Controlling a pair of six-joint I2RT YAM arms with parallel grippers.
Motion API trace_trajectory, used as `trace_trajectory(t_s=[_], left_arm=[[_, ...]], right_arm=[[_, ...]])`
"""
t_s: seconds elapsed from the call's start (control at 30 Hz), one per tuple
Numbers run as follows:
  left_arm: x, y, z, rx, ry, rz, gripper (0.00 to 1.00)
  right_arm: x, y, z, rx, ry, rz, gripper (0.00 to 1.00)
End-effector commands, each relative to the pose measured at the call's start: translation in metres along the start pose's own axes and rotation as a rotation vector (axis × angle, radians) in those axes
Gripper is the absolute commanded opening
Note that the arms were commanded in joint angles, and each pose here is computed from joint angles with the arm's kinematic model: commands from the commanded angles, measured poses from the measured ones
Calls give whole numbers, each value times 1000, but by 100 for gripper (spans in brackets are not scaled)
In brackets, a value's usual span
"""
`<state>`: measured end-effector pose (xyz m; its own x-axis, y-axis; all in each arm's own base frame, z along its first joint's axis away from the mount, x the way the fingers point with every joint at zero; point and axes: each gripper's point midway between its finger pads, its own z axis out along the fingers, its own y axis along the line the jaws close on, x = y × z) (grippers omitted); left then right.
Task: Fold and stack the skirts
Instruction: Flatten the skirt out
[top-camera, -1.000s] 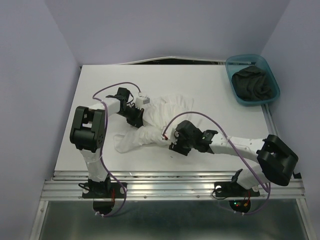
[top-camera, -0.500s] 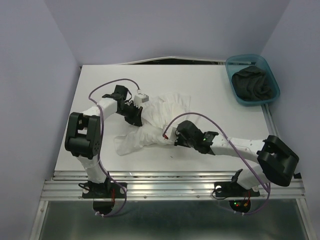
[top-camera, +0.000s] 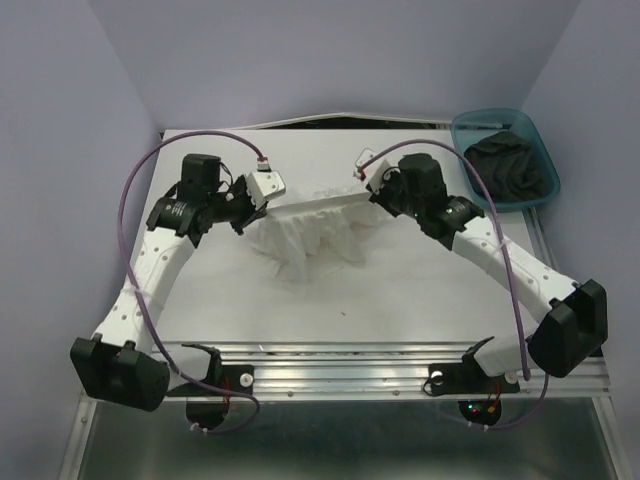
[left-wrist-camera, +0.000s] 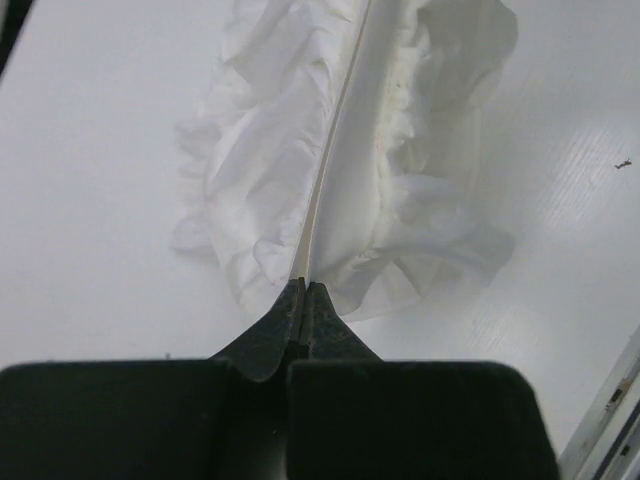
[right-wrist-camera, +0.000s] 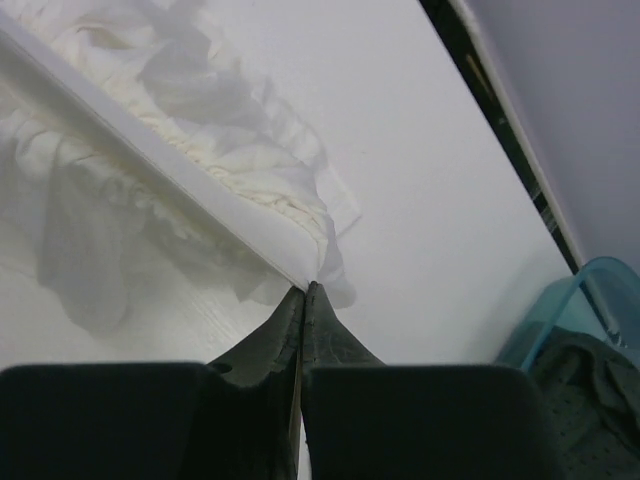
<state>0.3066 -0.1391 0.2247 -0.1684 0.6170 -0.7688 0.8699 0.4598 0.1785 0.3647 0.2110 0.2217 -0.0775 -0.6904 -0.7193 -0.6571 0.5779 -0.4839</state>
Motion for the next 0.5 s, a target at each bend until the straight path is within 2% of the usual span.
trace_trajectory(t_s=[0.0,0.07,0.2,0.47], left_arm=[[-27,19,-38,-157,-46,179,0],[-42,23,-50,-210,-96,214,0],[-54,7,-76,-256,-172,286,0],[-86,10,-114,-386,-293,224,0]], right_arm=[[-43,-64,-32,89,-95,20,1],[-47,-78,-42,114,-100,52,1],[-58,-64,-58,19,-122,106,1],[-86,-73,-81,16,-185,146,1]])
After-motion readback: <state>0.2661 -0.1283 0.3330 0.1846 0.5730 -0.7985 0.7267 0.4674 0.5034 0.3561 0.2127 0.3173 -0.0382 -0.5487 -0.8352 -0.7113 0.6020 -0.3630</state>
